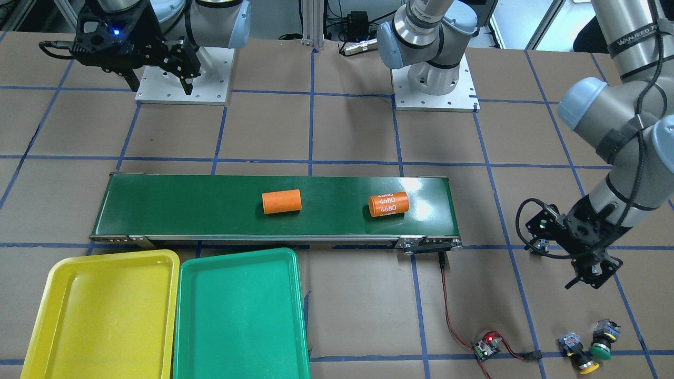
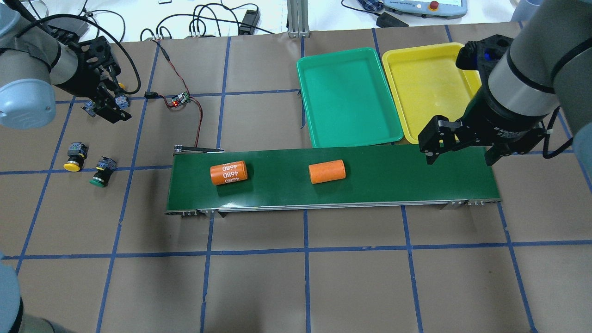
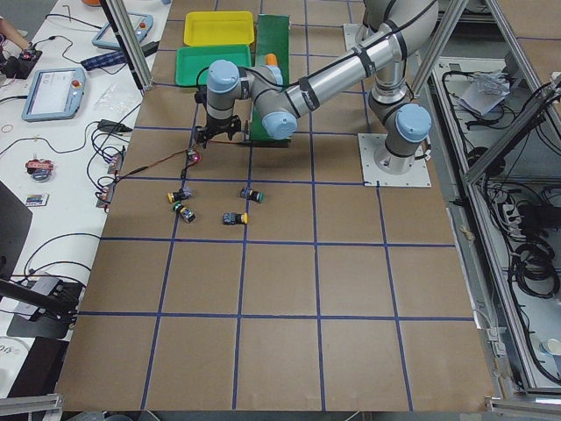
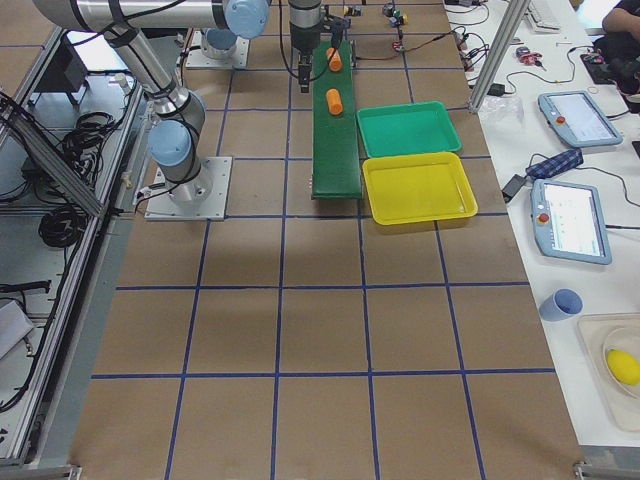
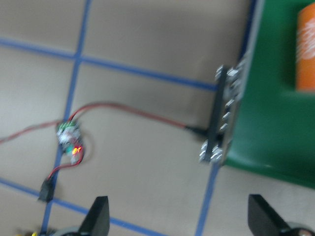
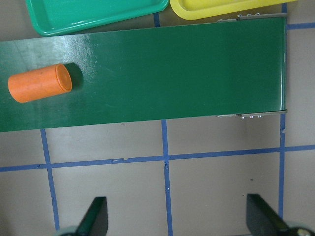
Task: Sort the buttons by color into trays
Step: 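Grasp the green-capped push-button with the left gripper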
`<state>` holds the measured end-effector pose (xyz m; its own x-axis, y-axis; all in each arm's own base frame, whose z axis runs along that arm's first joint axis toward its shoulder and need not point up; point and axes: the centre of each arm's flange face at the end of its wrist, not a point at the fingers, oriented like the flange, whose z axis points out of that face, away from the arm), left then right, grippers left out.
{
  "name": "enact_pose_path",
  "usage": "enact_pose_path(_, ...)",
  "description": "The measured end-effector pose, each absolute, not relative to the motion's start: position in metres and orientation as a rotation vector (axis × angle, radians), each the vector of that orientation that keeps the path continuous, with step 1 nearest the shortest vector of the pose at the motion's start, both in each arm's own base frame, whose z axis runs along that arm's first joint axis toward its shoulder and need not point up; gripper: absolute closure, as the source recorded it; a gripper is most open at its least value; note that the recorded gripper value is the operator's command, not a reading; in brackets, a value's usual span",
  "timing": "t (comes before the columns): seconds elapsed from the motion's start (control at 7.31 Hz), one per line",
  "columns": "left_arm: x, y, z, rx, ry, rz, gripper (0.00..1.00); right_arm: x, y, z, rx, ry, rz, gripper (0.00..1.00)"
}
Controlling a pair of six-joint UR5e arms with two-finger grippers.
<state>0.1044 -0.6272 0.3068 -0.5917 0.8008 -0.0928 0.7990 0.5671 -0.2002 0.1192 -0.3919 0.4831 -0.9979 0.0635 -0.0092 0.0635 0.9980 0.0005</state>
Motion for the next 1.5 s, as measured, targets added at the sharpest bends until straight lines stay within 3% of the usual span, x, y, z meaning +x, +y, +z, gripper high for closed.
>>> enact_pose_path(0.68,0.182,-0.597,0.216,-0.392,-3.033,0.097,0.00,0.119,-0.393,0.480,0.094,3.133,0.009,0.00)
enact_pose_path(0.96,0.174,-0.575,0.182,-0.224,-3.060,0.072,0.00,0.119,-0.393,0.480,0.091,3.134,0.008,0.00)
enact_pose_path(1.09,0.167,-0.559,0.169,-0.208,-3.088,0.072,0.06,0.119,-0.393,0.480,0.092,3.138,0.009,0.00)
enact_pose_path(1.23,0.163,-0.545,0.162,-0.205,-3.119,0.041,0.26,0.118,-0.392,0.480,0.091,3.148,0.010,0.00)
enact_pose_path(1.37,0.162,-0.538,0.161,-0.207,-3.144,0.014,0.67,0.117,-0.392,0.480,0.090,3.158,0.011,0.00)
enact_pose_path(1.5,0.162,-0.535,0.163,-0.209,-3.162,0.001,0.83,0.116,-0.392,0.479,0.089,3.164,0.014,0.00)
